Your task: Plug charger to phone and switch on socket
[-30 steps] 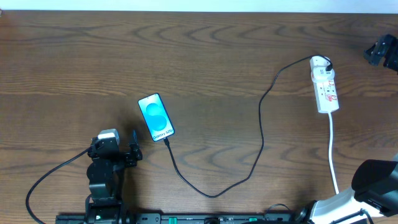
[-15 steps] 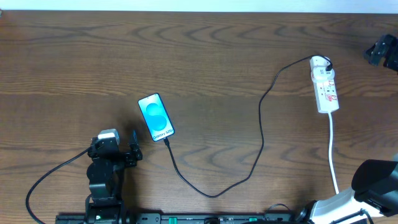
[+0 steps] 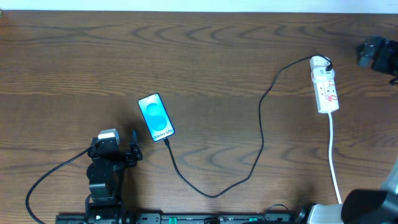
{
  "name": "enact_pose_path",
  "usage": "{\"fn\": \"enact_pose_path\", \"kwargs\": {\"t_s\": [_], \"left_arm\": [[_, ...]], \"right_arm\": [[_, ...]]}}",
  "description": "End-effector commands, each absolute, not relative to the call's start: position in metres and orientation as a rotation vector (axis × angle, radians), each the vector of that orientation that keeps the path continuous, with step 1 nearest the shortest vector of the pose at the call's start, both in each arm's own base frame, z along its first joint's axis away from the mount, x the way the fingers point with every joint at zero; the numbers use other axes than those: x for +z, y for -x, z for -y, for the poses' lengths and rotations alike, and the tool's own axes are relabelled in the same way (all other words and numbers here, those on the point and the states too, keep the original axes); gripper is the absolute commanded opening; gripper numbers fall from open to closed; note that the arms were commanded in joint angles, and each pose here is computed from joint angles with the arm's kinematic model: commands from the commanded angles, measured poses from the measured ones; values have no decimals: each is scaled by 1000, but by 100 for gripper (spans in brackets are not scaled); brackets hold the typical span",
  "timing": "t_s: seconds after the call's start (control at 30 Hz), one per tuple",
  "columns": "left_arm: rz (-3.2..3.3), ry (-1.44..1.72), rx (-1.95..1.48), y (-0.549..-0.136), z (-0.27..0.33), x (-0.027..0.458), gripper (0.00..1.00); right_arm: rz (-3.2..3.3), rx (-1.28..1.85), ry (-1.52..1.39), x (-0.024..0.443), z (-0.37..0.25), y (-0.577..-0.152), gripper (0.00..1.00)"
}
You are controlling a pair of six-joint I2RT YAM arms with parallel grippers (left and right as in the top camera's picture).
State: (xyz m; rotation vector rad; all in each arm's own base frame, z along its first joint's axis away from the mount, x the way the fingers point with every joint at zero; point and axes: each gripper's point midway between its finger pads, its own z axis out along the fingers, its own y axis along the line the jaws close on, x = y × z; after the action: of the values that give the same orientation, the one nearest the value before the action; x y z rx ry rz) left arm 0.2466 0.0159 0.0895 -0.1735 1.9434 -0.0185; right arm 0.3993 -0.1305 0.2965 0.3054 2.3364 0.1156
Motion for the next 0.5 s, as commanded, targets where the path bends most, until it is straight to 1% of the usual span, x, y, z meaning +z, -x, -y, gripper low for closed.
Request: {"fn": "enact_pose_path", "kwargs": {"t_s": [0.0, 0.17, 0.37, 0.47], "left_arm": [[-2003, 174, 11, -240, -19, 73, 87], [-2003, 174, 11, -240, -19, 73, 87], [-2003, 174, 11, -240, -19, 73, 87], [-2003, 174, 11, -240, -19, 73, 87]], "right_arm": [[-2273, 121, -195, 290, 100, -400, 99], [-2144, 125, -58, 278, 60, -398, 99], [-1974, 118, 49, 272, 29, -379, 99], [-1890, 110, 81, 268, 19, -363, 99]]}}
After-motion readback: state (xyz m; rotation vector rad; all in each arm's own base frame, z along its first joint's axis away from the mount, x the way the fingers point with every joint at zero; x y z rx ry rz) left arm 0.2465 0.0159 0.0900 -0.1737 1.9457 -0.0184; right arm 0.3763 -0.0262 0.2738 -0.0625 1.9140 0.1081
